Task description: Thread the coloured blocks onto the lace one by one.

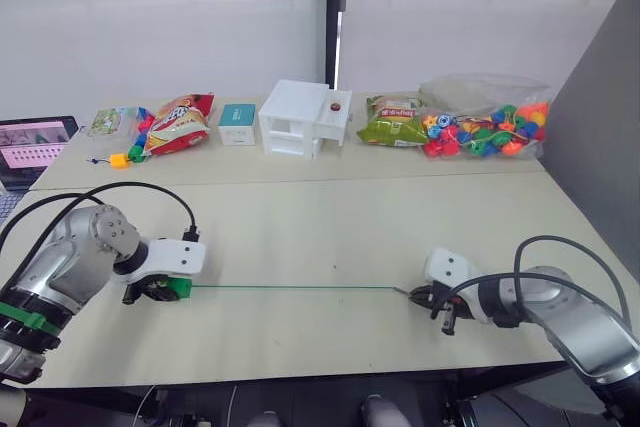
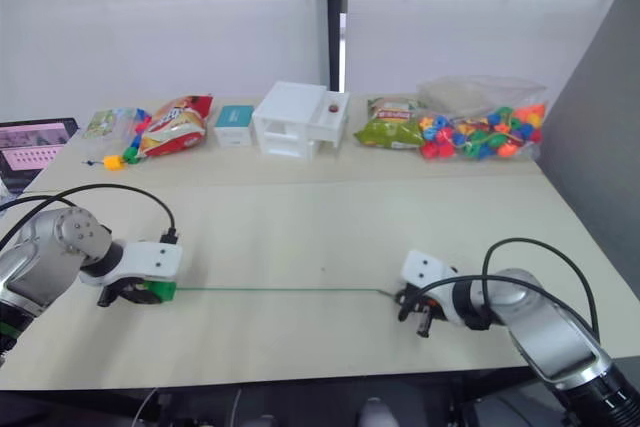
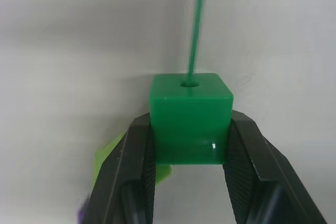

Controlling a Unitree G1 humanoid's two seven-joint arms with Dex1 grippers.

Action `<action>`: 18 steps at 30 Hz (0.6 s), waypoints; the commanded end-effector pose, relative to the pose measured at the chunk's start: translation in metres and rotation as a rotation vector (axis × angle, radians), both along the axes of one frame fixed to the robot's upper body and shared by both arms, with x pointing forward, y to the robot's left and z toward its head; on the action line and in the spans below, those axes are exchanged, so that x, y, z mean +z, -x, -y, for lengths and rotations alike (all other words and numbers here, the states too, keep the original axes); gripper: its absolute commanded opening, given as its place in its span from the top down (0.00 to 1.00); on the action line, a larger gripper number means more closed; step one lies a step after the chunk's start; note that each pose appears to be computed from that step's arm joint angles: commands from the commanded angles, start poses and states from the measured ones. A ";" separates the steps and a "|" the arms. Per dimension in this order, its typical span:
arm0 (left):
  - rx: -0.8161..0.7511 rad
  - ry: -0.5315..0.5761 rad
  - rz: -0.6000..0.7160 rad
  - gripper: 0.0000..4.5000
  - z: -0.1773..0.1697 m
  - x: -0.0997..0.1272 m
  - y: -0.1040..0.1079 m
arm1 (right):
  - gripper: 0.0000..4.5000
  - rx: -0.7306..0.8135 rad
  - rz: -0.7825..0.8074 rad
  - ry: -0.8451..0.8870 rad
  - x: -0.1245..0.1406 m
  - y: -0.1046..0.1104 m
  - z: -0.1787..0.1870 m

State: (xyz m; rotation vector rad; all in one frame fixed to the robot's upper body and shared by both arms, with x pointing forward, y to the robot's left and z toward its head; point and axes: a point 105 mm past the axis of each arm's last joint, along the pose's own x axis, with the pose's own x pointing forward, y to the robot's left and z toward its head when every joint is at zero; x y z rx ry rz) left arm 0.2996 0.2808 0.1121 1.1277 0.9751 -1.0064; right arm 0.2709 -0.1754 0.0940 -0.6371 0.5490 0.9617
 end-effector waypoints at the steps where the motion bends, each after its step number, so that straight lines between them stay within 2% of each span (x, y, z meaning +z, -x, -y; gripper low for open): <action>1: 0.156 -0.054 -0.016 0.74 -0.038 -0.011 0.006 | 1.00 -0.051 0.003 0.047 -0.002 -0.003 0.018; 12: 0.155 -0.033 -0.016 0.74 -0.028 -0.017 0.010 | 1.00 0.021 -0.004 0.006 -0.009 -0.006 -0.011; 18: 0.162 -0.003 0.055 0.74 -0.018 -0.017 -0.006 | 1.00 0.018 0.003 0.012 -0.012 -0.011 -0.014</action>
